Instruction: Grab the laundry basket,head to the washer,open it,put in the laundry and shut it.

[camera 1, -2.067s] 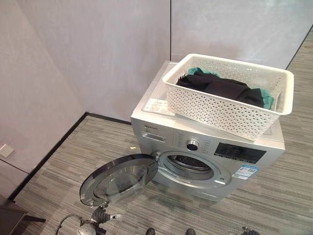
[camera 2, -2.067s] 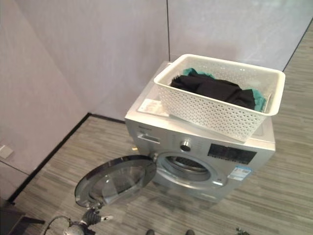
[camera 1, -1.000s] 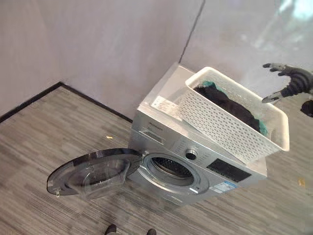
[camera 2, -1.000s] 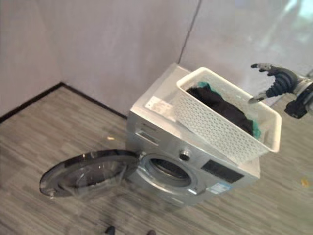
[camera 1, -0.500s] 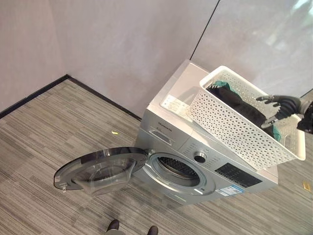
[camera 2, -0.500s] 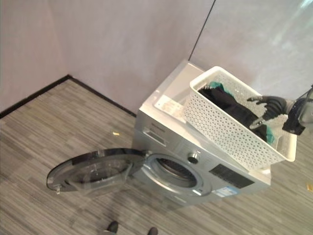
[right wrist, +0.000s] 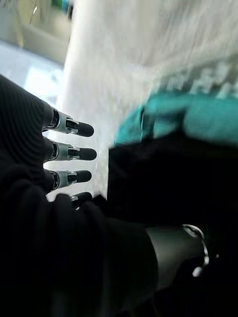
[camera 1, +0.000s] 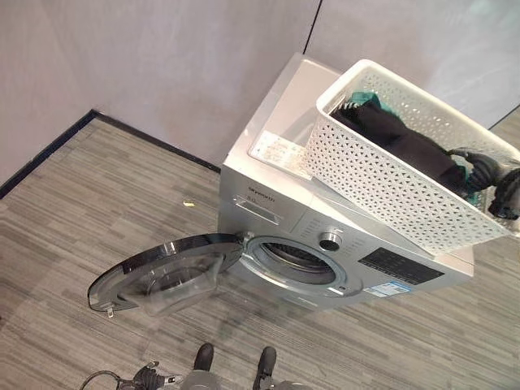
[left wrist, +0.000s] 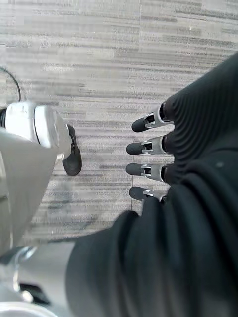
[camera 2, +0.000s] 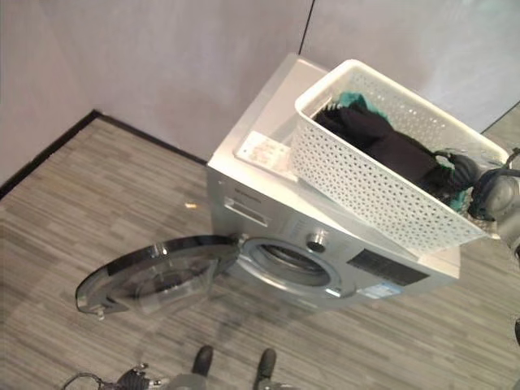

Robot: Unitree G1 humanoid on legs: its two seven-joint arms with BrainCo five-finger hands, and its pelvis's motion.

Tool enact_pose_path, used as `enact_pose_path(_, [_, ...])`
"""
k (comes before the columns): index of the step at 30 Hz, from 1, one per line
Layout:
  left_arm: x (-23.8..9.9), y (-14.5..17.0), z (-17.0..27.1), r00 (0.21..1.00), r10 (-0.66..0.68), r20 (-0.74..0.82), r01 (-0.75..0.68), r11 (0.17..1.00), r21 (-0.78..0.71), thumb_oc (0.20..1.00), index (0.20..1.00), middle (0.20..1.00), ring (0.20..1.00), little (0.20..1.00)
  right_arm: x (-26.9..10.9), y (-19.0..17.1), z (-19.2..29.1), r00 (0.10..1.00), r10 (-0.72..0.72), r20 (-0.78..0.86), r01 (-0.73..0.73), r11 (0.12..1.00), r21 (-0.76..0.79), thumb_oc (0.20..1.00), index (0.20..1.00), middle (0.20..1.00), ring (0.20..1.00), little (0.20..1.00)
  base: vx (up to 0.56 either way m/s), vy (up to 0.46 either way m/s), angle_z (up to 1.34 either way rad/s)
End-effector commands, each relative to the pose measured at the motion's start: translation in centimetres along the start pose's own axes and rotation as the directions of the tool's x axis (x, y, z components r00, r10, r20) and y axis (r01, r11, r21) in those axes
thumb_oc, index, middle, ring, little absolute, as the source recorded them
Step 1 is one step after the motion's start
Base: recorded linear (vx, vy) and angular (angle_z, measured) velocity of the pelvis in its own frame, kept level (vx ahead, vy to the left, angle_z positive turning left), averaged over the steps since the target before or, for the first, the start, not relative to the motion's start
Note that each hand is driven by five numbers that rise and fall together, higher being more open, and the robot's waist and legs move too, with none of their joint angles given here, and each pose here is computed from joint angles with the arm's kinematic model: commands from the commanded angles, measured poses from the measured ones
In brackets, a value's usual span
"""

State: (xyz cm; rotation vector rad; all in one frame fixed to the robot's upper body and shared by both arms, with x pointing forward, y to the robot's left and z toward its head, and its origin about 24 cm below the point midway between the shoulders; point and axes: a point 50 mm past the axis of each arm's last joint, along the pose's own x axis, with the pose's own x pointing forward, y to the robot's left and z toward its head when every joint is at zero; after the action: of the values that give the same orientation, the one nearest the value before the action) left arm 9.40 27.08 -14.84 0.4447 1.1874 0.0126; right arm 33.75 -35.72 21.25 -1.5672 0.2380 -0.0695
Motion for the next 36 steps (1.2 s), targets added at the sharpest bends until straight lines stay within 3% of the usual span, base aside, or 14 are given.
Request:
enact_pose_path(1, [0.2,0.1,0.7,0.999,0.027,0.021,-0.027,0.999,0.039,1.0,1.0,1.0,1.0,1.0,-0.1,-5.2,1.4,0.971,-0.234,0.052,0.234,0.972,0.006,1.0,1.0,1.0,1.0,1.0,0.04,0.014,0.11])
enact_pose_path(12, [0.3,0.4,1.3,0.997,0.069,0.034,-0.07,0.996,0.047,1.0,1.0,1.0,1.0,1.0,0.5,-6.3,5.6,0.929,-0.321,0.184,0.316,0.947,0.054,1.0,1.0,1.0,1.0,1.0,0.05,0.006,0.09])
enact_pose_path(20, [0.2,1.0,0.8,0.996,0.087,0.016,-0.087,0.996,0.029,1.0,1.0,1.0,1.0,1.0,1.4,-5.5,8.0,0.944,-0.227,0.24,0.218,0.974,0.067,1.0,1.0,1.0,1.0,1.0,0.01,0.004,0.03])
enact_pose_path(26, [0.1,1.0,-0.1,0.998,0.066,-0.019,-0.065,0.998,0.015,1.0,1.0,1.0,1.0,1.0,2.6,-4.2,9.6,0.969,-0.065,0.237,0.067,0.998,0.002,1.0,1.0,1.0,1.0,1.0,-0.04,-0.001,0.0])
enact_pose_path(27, [0.1,1.1,-0.1,0.998,0.066,-0.02,-0.066,0.998,0.01,1.0,1.0,1.0,1.0,1.0,2.7,-4.1,9.8,0.97,-0.051,0.237,0.054,0.999,-0.003,0.859,0.859,0.859,0.859,0.859,-0.04,0.008,0.0])
enact_pose_path(28, [0.1,1.1,-0.1,0.998,0.066,-0.022,-0.065,0.998,0.008,1.0,1.0,1.0,1.0,1.0,2.9,-3.9,9.9,0.972,-0.039,0.232,0.042,0.999,-0.008,0.551,0.551,0.551,0.551,0.551,0.0,0.0,0.0])
enact_pose_path(30, [0.1,1.2,-0.2,0.997,0.066,-0.027,-0.066,0.998,0.002,1.0,1.0,1.0,1.0,1.0,3.0,-4.1,10.5,0.971,-0.022,0.24,0.028,0.999,-0.023,0.2,0.2,0.2,0.2,0.2,-0.02,0.006,-0.05])
enact_pose_path(36, [0.1,1.3,-0.2,0.997,0.069,-0.029,-0.069,0.997,-0.018,1.0,1.0,1.0,1.0,1.0,3.2,-4.8,11.6,0.967,-0.046,0.249,0.047,0.999,0.003,0.2,0.2,0.2,0.2,0.2,0.0,0.001,-0.01])
